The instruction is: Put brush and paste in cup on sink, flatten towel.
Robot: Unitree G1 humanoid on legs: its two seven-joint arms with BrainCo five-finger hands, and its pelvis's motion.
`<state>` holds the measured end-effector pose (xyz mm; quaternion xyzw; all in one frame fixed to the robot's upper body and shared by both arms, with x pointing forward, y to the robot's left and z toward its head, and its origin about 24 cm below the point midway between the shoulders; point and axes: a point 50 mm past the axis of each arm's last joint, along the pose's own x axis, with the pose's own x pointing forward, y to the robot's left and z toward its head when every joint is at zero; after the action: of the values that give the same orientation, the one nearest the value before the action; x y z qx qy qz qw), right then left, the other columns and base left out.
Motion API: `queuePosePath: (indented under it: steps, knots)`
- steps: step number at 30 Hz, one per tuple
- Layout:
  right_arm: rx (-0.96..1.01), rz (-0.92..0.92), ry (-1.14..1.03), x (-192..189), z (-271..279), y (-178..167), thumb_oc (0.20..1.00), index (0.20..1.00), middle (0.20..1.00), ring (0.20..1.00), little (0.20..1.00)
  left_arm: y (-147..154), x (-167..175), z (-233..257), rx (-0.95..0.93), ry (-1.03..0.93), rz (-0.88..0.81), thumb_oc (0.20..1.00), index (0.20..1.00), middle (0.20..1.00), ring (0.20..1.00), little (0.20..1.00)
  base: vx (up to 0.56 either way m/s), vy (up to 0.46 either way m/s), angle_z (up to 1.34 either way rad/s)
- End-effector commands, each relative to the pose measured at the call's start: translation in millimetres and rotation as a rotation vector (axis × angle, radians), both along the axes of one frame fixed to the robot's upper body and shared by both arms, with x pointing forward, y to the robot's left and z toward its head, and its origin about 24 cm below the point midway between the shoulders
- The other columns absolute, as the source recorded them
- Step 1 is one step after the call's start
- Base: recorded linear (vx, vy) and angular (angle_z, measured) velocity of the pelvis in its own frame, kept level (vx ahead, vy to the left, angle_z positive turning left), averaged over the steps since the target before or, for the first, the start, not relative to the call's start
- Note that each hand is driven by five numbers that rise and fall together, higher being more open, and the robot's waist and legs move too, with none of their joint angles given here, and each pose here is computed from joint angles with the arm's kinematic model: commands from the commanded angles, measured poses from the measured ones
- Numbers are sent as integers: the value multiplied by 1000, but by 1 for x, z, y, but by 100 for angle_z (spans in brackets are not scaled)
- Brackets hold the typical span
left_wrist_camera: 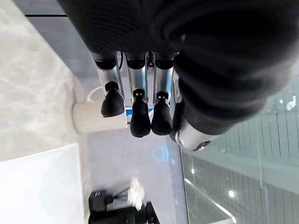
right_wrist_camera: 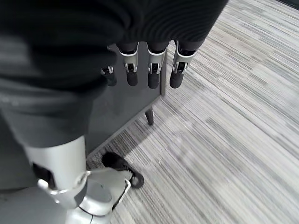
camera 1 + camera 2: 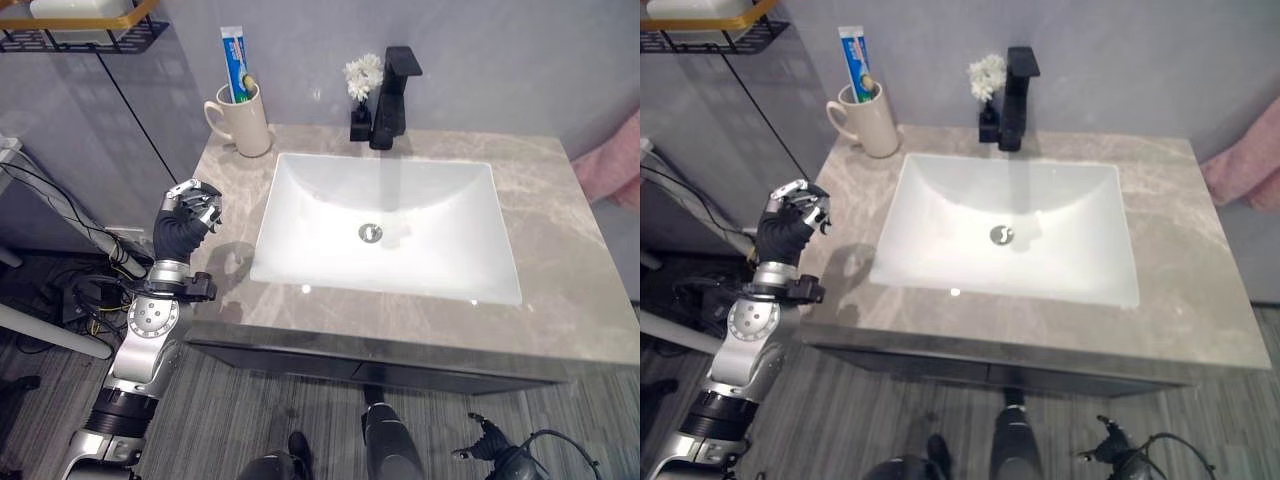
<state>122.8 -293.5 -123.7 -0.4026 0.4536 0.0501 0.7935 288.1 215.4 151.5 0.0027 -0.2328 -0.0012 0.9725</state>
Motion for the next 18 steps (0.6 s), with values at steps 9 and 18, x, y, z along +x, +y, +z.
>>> queuePosePath:
  steps: [9, 18]
  knots:
    - [-37, -26, -70, 8, 14, -19, 1000, 1000, 1000, 1000, 1000, 15, -8, 27, -7, -139, 58, 200, 200, 200, 200, 200, 26, -40, 8]
    - [-17, 72, -85, 19, 16, -7, 1000, 1000, 1000, 1000, 1000, 44, -8, 21, 7, -84, 175, 200, 200, 200, 200, 200, 4, 7, -3]
